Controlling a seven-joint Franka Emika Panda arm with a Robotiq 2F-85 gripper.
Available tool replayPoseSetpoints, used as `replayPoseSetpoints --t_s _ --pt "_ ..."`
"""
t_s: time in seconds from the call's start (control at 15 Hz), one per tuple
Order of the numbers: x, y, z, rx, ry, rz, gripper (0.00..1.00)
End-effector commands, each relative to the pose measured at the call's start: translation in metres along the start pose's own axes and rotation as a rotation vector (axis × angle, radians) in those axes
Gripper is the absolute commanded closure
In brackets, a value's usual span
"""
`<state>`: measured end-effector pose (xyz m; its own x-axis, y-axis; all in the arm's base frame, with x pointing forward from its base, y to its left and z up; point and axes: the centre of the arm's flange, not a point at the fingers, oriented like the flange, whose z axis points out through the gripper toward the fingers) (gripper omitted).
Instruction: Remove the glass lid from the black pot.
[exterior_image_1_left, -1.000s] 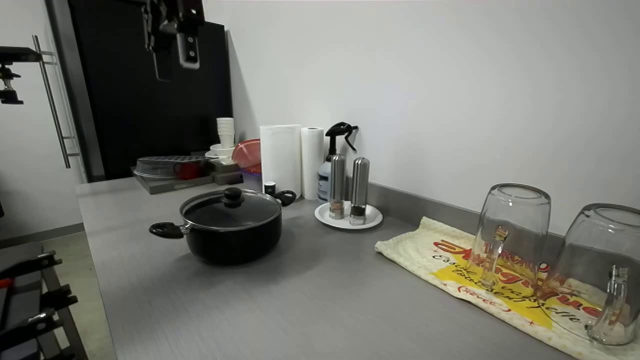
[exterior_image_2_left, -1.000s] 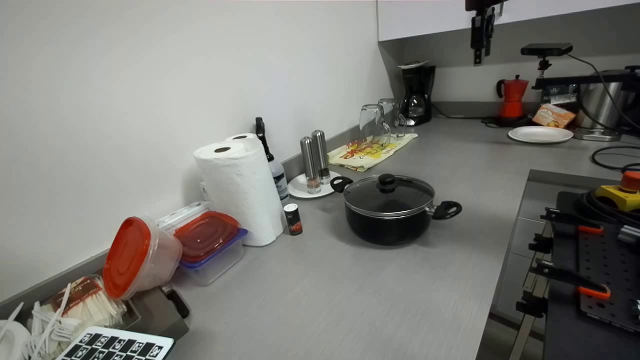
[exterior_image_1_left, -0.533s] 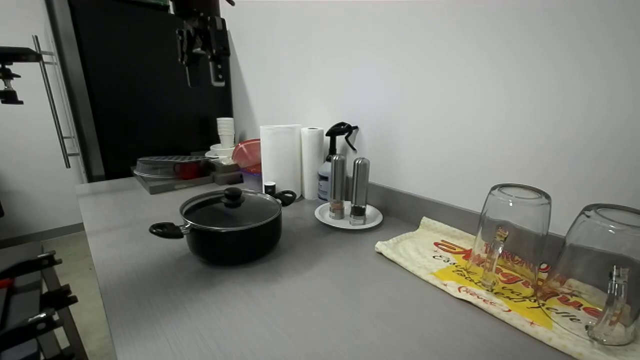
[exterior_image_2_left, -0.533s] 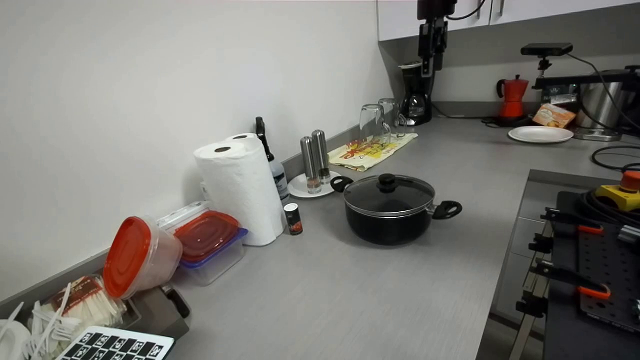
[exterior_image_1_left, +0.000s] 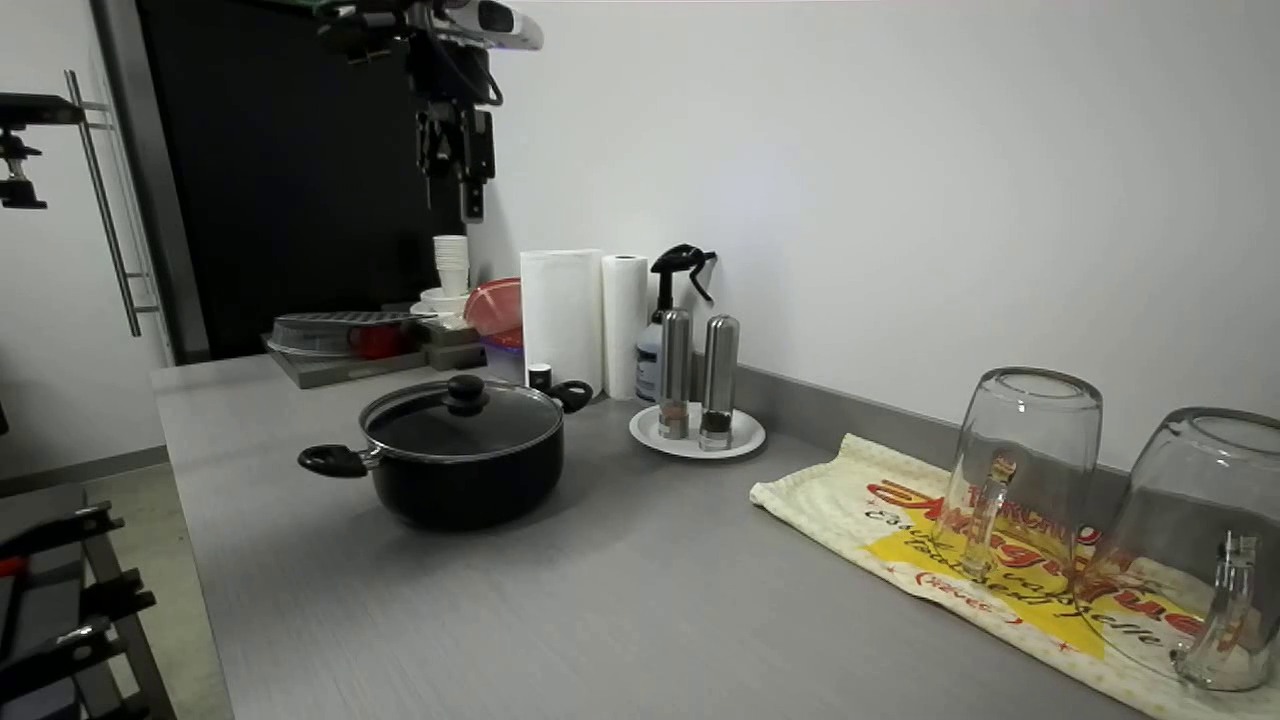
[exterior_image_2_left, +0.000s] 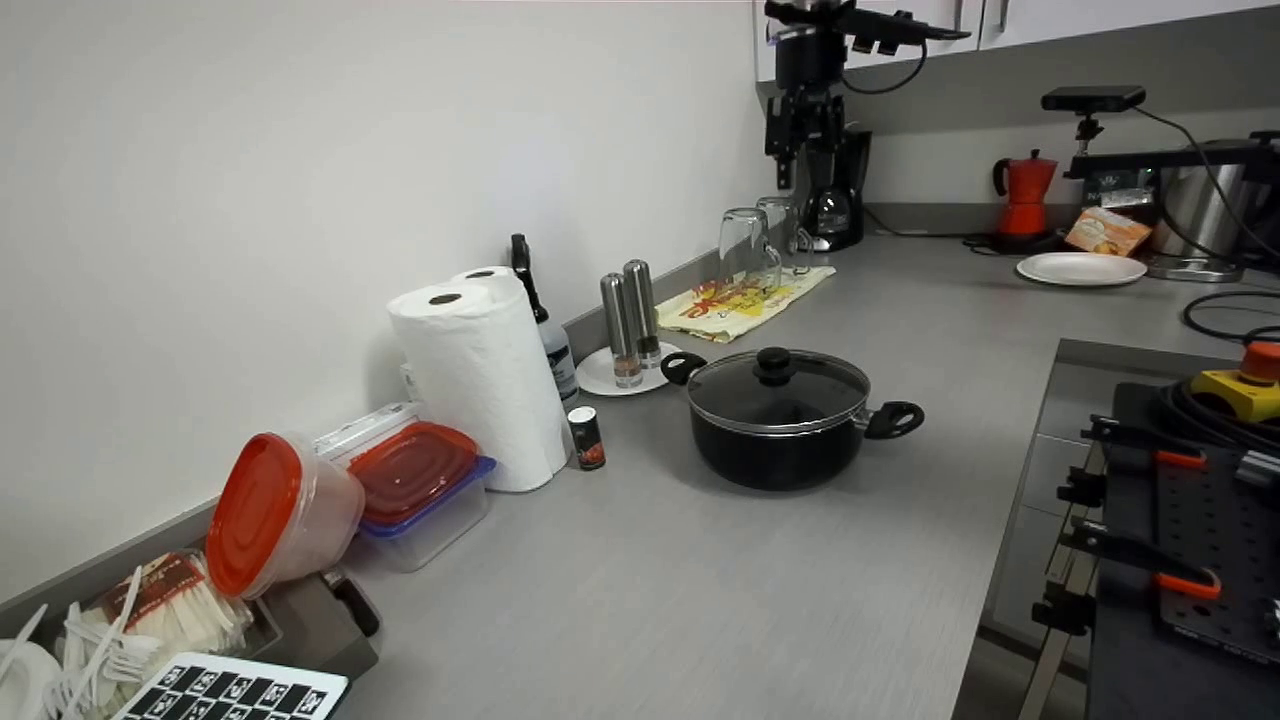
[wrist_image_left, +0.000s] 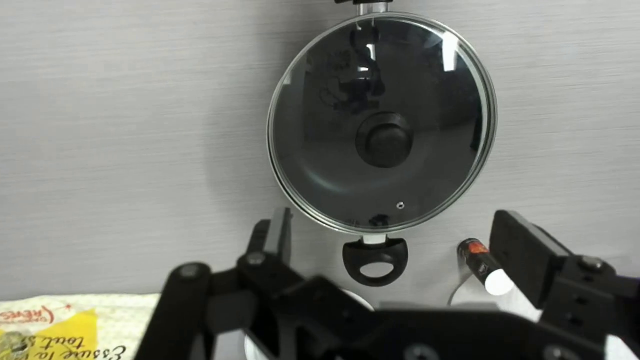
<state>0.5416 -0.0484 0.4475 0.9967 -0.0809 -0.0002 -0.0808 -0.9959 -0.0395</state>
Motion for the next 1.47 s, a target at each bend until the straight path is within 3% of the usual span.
replayPoseSetpoints --t_s 0.0,0.47,0.73,1.4 --pt "0.016 -0.015 0.027 0.033 -0.037 0.053 0.00" --pt "0.021 -0.041 0.051 0.075 -0.023 0.104 0.00" --pt "0.032 -0.051 0.080 0.032 -0.015 0.143 0.00" --pt "0.024 -0.051 0.144 -0.044 -0.086 0.187 0.00"
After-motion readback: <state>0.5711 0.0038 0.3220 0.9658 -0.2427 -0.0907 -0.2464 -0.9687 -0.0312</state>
